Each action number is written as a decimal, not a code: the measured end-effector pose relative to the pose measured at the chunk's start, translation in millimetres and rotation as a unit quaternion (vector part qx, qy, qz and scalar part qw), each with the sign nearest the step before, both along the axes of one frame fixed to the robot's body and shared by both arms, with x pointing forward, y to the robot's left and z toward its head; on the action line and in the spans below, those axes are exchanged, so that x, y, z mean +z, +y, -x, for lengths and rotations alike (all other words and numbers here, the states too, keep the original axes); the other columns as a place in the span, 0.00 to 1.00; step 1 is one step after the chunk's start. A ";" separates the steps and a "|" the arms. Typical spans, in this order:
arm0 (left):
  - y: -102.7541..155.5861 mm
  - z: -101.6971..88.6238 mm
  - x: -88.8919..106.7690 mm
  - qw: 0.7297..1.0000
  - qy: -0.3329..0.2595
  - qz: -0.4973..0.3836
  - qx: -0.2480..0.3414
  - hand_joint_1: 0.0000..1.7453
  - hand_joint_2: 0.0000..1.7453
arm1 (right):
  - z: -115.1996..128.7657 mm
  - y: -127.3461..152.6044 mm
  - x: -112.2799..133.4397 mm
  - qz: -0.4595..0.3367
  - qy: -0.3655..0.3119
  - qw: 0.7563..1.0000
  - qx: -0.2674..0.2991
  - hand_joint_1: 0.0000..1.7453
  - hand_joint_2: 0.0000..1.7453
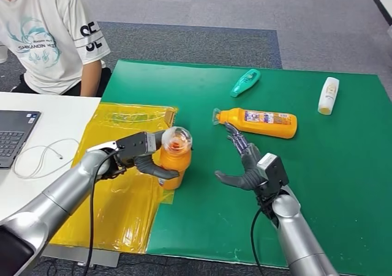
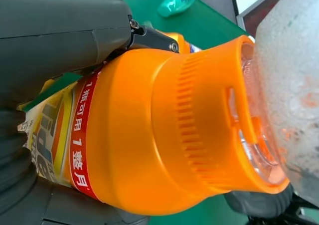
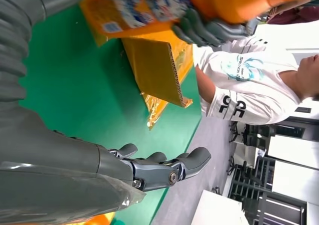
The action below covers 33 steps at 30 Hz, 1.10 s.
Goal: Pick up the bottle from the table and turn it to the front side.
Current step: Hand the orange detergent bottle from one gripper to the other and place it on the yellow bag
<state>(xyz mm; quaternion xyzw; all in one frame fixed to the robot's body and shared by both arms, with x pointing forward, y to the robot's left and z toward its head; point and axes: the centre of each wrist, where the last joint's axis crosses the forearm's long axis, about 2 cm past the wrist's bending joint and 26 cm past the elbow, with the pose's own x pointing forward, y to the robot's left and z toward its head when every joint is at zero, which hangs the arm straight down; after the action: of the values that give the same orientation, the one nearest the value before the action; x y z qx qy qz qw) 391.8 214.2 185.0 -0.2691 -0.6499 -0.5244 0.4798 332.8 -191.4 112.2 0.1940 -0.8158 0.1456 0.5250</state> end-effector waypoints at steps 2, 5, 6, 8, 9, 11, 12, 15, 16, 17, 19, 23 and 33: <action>3.8 -5.8 8.7 1.000 -0.004 -0.008 0.001 1.00 1.00 | -0.6 0.1 0.0 0.001 0.000 1.000 -0.001 0.00 1.00; 8.7 -13.7 21.6 1.000 -0.010 -0.022 0.006 1.00 1.00 | -1.7 0.7 0.1 0.002 0.001 1.000 -0.002 0.00 1.00; 10.3 -16.6 26.4 1.000 -0.011 -0.028 0.007 1.00 1.00 | -2.2 0.8 0.2 0.002 0.001 1.000 -0.002 0.00 1.00; 13.3 -22.3 36.1 0.999 -0.009 -0.039 0.005 1.00 1.00 | -3.7 1.3 0.6 0.002 0.001 1.000 -0.002 0.00 1.00; 15.0 -24.9 40.4 0.999 -0.004 -0.043 0.003 1.00 1.00 | -4.5 1.6 0.8 0.002 0.002 1.000 -0.001 0.00 1.00; 18.8 -30.4 49.1 0.999 0.011 -0.044 -0.006 1.00 1.00 | -6.4 2.9 1.2 0.003 0.004 1.000 0.002 0.00 1.00; 21.1 -33.1 53.3 0.999 0.019 -0.043 -0.010 1.00 1.00 | -7.6 3.6 1.5 0.003 0.006 1.000 0.003 0.00 1.00; 29.8 -40.6 65.3 0.998 0.051 -0.042 -0.021 1.00 1.00 | -11.5 6.5 3.5 -0.001 0.008 1.000 0.007 0.00 1.00; 33.4 -42.7 68.8 0.996 0.067 -0.043 -0.026 1.00 1.00 | -12.9 7.9 4.5 -0.003 0.008 1.000 0.009 0.00 1.00; 37.3 -44.6 72.2 0.995 0.085 -0.046 -0.032 1.00 1.00 | -14.3 9.5 5.4 -0.005 0.009 1.000 0.012 0.00 1.00; 45.0 -47.5 78.3 0.989 0.128 -0.054 -0.048 1.00 1.00 | -17.2 13.0 7.1 -0.009 0.013 1.000 0.018 0.00 1.00; 58.2 -50.6 83.6 0.975 0.206 -0.056 -0.066 1.00 1.00 | -22.5 20.5 10.9 -0.013 0.022 0.999 0.028 0.00 1.00; 66.5 -48.9 70.0 0.963 0.243 -0.107 -0.049 1.00 1.00 | -30.4 29.9 18.9 -0.015 0.034 0.999 0.030 0.00 1.00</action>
<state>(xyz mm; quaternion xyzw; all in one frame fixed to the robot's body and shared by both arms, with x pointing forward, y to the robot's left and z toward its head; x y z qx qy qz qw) 440.7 280.7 255.0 -0.3672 -0.4399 -0.5320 0.6234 363.2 -161.5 131.0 0.2314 -0.7936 0.1422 0.5445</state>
